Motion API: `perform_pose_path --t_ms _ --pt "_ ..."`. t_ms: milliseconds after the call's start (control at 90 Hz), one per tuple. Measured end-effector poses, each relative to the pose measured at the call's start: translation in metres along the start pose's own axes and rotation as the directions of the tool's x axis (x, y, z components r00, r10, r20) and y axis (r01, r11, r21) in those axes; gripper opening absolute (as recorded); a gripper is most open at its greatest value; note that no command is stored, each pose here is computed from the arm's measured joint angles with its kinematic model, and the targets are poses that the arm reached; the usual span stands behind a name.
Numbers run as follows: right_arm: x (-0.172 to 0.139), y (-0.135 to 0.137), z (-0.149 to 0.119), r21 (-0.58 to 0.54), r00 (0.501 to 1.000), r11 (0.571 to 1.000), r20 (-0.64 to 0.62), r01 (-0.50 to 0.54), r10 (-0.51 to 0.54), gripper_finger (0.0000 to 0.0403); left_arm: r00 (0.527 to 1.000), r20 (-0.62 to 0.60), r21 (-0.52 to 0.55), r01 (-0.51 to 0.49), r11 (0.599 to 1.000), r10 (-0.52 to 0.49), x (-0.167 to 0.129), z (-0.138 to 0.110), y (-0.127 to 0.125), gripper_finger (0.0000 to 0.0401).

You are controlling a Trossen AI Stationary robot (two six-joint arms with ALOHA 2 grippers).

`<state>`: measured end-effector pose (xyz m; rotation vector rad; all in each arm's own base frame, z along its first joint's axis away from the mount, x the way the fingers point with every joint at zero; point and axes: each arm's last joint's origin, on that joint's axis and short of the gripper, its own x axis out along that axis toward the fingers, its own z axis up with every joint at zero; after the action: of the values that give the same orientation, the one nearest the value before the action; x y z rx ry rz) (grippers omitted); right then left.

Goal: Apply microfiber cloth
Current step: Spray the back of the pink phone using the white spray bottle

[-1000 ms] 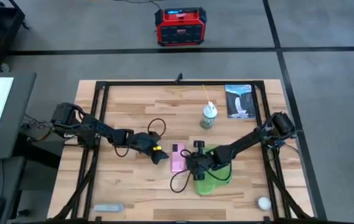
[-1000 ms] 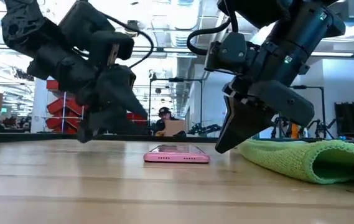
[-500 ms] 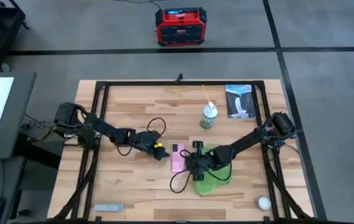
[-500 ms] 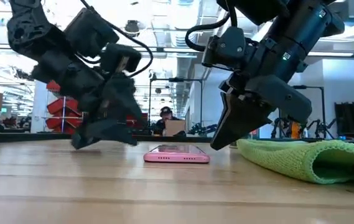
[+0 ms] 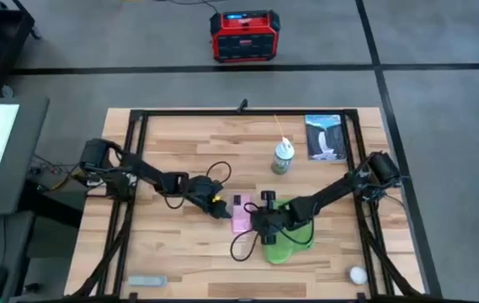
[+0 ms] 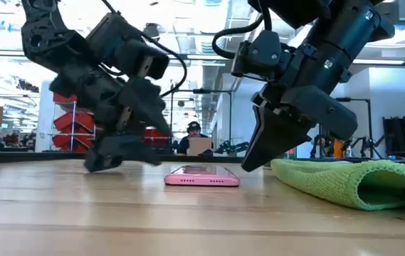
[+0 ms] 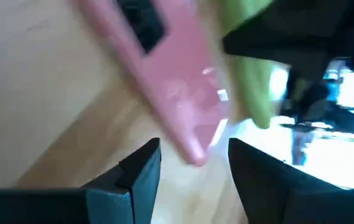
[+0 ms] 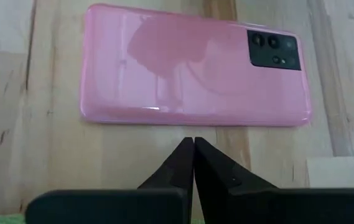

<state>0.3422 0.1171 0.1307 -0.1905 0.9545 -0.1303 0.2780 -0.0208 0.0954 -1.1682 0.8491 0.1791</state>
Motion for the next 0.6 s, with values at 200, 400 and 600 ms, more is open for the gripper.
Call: perform_pose_path --t_ms 200,400,600 --pt "0.0001 -0.0001 0.0006 0.003 1.0 1.0 0.005 -0.001 0.001 0.0 0.997 0.056 -0.025 -0.049 0.999 0.05 -0.0043 0.0046 0.0019 0.0168" --pt "0.0001 -0.0001 0.001 0.004 1.0 1.0 0.008 -0.001 0.001 0.0 0.99 0.059 -0.042 -0.125 0.991 0.127 -0.0043 0.0068 0.0024 0.0168" --pt "0.0002 0.0 0.0037 0.009 0.999 1.0 0.034 -0.006 0.006 0.0 0.991 0.08 -0.047 -0.107 0.993 0.111 -0.004 0.0079 0.0007 0.0168"
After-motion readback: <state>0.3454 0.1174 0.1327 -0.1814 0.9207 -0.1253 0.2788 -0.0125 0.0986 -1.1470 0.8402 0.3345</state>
